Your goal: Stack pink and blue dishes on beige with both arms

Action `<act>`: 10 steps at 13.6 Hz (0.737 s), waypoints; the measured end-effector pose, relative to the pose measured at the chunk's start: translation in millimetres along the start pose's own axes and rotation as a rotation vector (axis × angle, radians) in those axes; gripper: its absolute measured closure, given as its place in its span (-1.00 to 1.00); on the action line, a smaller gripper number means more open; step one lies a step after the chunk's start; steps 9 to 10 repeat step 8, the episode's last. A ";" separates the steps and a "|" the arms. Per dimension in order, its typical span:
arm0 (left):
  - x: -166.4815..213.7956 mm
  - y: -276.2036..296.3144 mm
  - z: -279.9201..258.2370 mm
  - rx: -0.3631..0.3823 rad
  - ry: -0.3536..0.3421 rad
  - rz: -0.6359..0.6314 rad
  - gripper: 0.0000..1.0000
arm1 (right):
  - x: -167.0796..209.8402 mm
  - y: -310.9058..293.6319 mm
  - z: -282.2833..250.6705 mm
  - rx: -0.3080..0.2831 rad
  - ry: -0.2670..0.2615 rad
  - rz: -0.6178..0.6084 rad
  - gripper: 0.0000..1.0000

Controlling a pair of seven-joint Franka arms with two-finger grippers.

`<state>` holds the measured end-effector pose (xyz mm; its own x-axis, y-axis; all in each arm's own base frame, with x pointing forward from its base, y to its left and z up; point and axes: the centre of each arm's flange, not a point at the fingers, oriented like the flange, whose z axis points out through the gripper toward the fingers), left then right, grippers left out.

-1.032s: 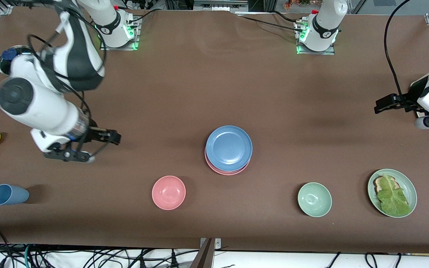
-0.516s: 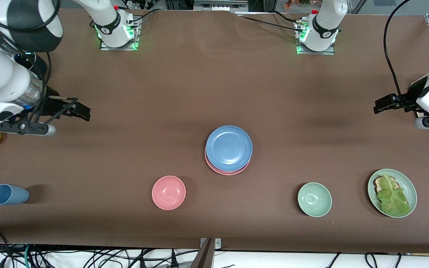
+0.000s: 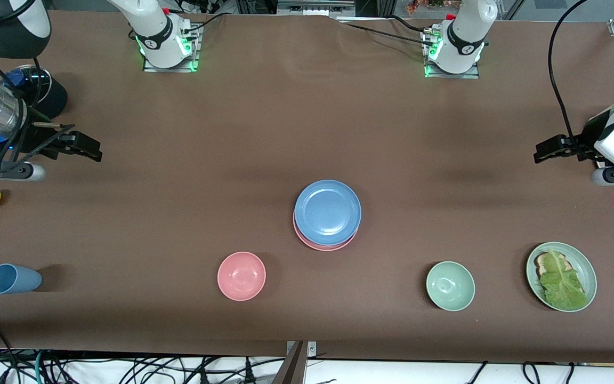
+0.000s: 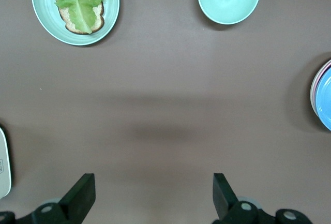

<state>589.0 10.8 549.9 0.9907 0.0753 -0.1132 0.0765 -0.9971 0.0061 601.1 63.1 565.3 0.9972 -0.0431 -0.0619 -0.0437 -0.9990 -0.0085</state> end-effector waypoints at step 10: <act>0.0 0.5 0.0 0.000 0.000 0.001 -1.00 | -2.8 1.2 -10.8 -0.004 0.013 -0.005 -1.00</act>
